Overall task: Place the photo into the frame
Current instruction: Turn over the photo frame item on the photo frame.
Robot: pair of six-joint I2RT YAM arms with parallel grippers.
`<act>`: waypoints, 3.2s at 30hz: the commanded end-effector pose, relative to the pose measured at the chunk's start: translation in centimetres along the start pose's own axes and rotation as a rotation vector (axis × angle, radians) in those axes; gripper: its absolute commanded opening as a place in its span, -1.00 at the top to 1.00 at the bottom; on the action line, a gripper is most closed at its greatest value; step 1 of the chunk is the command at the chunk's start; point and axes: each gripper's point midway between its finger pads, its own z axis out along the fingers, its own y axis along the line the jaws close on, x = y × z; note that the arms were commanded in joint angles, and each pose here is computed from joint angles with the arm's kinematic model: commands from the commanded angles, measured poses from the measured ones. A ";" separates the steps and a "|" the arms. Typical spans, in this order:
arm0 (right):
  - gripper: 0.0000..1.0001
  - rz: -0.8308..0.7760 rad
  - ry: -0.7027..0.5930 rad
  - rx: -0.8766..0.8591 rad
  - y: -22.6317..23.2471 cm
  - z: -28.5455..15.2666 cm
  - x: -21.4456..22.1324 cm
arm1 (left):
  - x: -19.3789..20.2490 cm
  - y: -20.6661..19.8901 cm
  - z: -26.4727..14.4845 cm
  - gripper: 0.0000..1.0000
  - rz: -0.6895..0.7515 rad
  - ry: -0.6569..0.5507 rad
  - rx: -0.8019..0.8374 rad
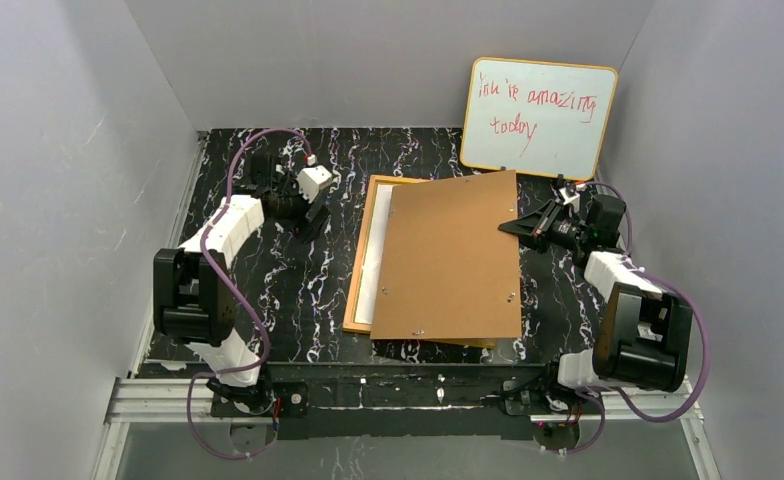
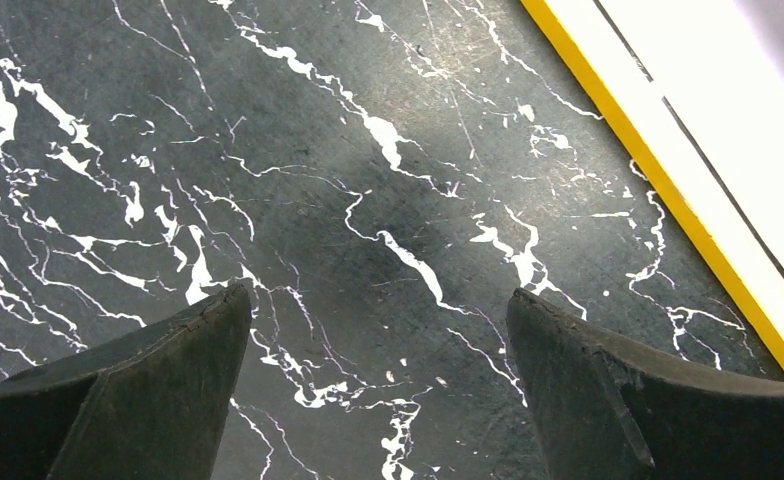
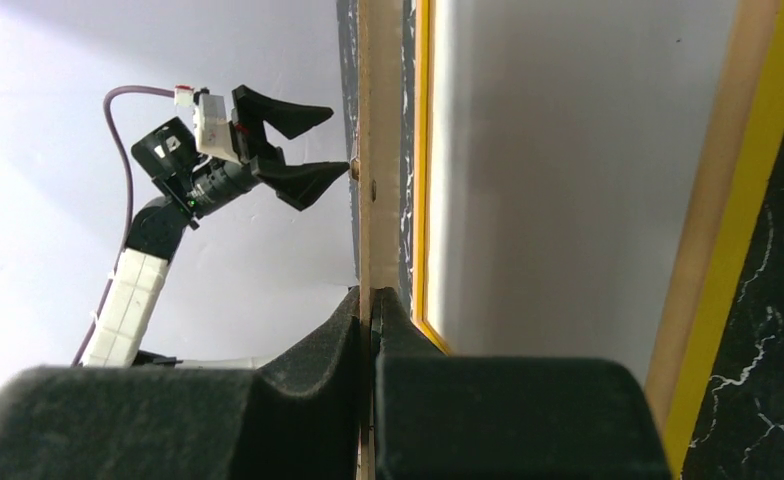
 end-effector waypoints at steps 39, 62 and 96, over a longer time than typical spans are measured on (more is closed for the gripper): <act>0.97 -0.005 0.043 -0.073 -0.8 5.3 -2.4 | 1.0 -2.1 1.4 -0.96 -0.004 0.059 0.099; 0.97 -0.004 0.025 -0.069 -2.1 6.9 -2.9 | 1.7 -2.7 1.7 -0.96 0.014 0.085 0.112; 0.97 -0.046 0.043 -0.006 -4.4 9.9 0.3 | 3.7 -4.9 3.3 -0.96 0.021 0.146 0.187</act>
